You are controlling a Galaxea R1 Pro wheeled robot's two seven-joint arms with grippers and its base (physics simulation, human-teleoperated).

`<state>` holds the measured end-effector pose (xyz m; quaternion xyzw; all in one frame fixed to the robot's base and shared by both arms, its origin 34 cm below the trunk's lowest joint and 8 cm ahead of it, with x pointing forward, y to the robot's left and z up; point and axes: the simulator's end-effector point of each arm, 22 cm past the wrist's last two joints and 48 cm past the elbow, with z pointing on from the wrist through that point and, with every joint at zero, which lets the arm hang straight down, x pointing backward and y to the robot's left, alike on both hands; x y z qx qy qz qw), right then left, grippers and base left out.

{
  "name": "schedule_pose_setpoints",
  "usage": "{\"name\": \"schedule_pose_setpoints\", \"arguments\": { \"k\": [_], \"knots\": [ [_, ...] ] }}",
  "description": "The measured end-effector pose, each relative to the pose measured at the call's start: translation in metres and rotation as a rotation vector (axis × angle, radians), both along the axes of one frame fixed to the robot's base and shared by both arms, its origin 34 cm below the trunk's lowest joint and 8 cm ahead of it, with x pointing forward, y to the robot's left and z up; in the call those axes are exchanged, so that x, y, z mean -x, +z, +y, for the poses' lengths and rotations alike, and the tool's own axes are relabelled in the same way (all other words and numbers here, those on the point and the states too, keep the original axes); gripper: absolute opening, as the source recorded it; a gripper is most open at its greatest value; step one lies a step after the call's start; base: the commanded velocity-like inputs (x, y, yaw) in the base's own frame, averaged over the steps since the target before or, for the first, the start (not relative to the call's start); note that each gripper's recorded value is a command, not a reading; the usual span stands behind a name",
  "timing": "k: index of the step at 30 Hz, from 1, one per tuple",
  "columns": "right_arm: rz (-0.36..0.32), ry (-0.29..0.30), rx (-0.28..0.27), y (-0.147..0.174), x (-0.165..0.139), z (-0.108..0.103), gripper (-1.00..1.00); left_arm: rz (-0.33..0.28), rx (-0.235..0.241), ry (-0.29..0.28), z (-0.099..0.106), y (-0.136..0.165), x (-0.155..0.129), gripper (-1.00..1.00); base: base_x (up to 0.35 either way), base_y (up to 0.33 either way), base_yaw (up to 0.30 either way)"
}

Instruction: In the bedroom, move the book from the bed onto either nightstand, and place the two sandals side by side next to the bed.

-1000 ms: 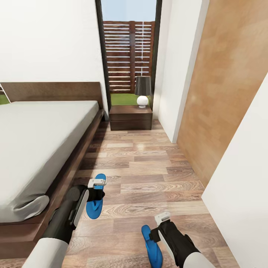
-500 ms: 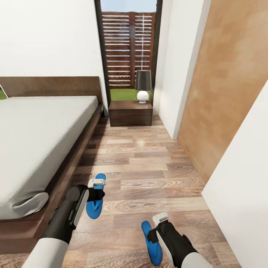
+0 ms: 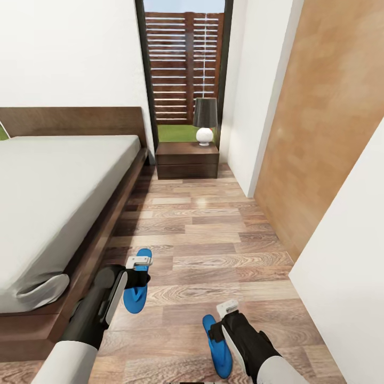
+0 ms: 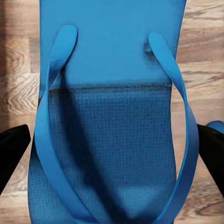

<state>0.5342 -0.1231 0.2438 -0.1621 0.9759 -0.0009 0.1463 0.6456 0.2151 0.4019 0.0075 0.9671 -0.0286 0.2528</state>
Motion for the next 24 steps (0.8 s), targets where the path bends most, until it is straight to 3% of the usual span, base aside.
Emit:
{"name": "schedule_pose_setpoints", "arguments": {
  "k": [24],
  "knots": [
    [0.016,0.024,-0.073,-0.005,-0.019,0.018,1.0,0.051,-0.002,-0.007,-0.002,-0.031,0.006,-1.0,0.0,0.0,0.0]
  ]
}}
